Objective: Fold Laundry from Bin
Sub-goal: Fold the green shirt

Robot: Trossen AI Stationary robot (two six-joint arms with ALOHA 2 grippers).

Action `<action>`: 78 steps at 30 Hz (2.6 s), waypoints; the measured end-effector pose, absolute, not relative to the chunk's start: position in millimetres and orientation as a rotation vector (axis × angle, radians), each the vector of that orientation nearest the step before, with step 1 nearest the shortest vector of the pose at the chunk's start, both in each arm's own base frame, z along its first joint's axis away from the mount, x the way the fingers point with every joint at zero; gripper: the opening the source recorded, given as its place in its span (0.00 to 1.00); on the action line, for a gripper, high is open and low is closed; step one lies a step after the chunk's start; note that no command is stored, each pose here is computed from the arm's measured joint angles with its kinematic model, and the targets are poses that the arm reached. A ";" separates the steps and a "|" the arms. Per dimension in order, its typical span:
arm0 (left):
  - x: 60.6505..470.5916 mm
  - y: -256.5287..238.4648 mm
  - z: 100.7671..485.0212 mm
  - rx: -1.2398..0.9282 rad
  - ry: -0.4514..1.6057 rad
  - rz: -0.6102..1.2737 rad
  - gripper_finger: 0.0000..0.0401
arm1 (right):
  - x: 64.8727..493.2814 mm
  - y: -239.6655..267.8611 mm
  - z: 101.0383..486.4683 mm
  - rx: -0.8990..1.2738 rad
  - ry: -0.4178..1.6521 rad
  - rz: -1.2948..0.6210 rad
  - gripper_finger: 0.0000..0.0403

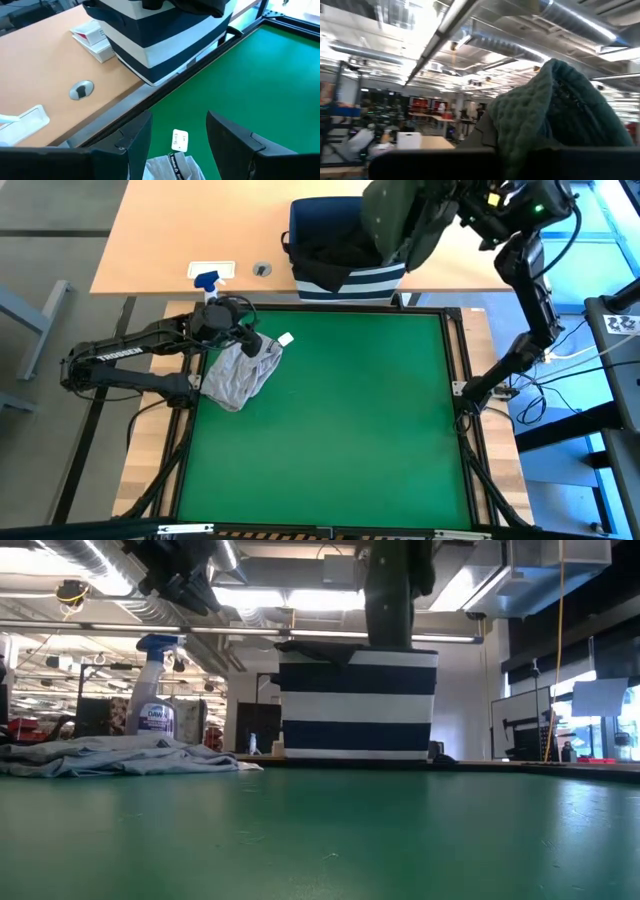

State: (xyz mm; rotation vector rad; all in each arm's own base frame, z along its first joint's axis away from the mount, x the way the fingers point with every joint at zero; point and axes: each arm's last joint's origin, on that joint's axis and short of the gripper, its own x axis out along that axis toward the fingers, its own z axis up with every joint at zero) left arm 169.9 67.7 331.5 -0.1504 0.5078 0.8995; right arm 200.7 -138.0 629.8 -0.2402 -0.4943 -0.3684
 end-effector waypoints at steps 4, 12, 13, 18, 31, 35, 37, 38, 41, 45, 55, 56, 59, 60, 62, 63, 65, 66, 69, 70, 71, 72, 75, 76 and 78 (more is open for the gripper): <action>170.8 66.8 331.2 -0.167 0.512 0.859 0.46 | 204.9 -118.8 632.8 -0.228 -0.518 -0.294 0.00; 174.0 63.0 330.4 -0.229 0.526 0.691 0.46 | 215.0 -82.5 635.8 -0.144 -0.551 -0.099 0.00; 174.5 62.4 330.4 -0.238 0.526 0.667 0.46 | 215.6 -80.4 635.7 -0.120 -0.550 -0.072 0.01; 177.9 61.0 333.5 -0.284 0.484 0.592 0.46 | 215.4 -67.1 635.0 -0.101 -0.521 0.062 0.02; 190.8 24.7 342.5 -0.337 0.366 0.470 0.46 | 242.1 -40.8 592.9 -0.211 -0.121 0.218 0.01; 196.8 8.3 342.5 -0.342 0.341 0.457 0.46 | 257.2 -28.1 573.4 -0.220 0.022 0.293 0.01; 201.3 0.8 340.2 -0.359 0.341 0.458 0.46 | 265.6 -21.6 564.4 -0.242 0.081 0.319 0.01; 202.6 -2.5 339.2 -0.369 0.341 0.463 0.46 | 269.9 -18.3 559.6 -0.260 0.110 0.335 0.01; 210.0 -14.0 331.7 -0.394 0.371 0.458 0.46 | 287.7 -10.1 544.4 -0.286 0.199 0.325 0.01; 219.5 -28.3 321.1 -0.441 0.415 0.445 0.46 | 313.3 6.4 517.4 -0.292 0.326 0.376 0.01; 221.1 -50.0 308.1 -0.588 0.465 0.466 0.46 | 351.3 75.9 432.9 -0.260 0.570 0.485 0.01; 220.8 -51.3 308.1 -0.591 0.466 0.461 0.46 | 352.8 84.0 429.8 -0.238 0.556 0.495 0.01; 220.0 -53.7 308.4 -0.588 0.468 0.450 0.46 | 355.5 107.2 418.1 -0.174 0.532 0.521 0.01; 220.0 -53.6 308.4 -0.587 0.467 0.451 0.46 | 357.5 113.2 414.0 -0.156 0.517 0.512 0.01; 221.3 -53.8 307.1 -0.568 0.469 0.459 0.46 | 363.8 120.5 405.5 -0.118 0.473 0.462 0.01; 222.6 -54.0 305.8 -0.552 0.474 0.462 0.46 | 368.2 122.0 400.6 -0.091 0.440 0.428 0.01; 224.0 -56.9 302.9 -0.522 0.503 0.438 0.46 | 376.9 122.1 392.0 -0.005 0.368 0.363 0.01; 224.4 -59.3 301.8 -0.505 0.526 0.405 0.46 | 382.5 123.2 385.4 0.046 0.336 0.341 0.01; 221.6 -68.9 297.9 -0.451 0.609 0.304 0.46 | 396.5 126.7 366.0 0.179 0.277 0.337 0.01; 219.1 -72.5 296.4 -0.437 0.634 0.289 0.46 | 400.8 129.7 358.9 0.232 0.281 0.354 0.01; 217.0 -75.6 295.4 -0.427 0.650 0.277 0.46 | 404.0 133.1 352.4 0.287 0.299 0.374 0.01; 215.0 -78.6 294.5 -0.415 0.665 0.268 0.46 | 405.4 137.3 345.5 0.331 0.330 0.385 0.01; 208.5 -88.5 292.2 -0.380 0.702 0.232 0.46 | 410.6 148.0 327.8 0.395 0.399 0.358 0.01; 206.9 -91.2 291.9 -0.373 0.709 0.222 0.46 | 410.9 151.2 322.8 0.399 0.423 0.344 0.01; 203.7 -95.9 291.2 -0.359 0.721 0.206 0.46 | 413.2 152.7 313.6 0.432 0.464 0.299 0.01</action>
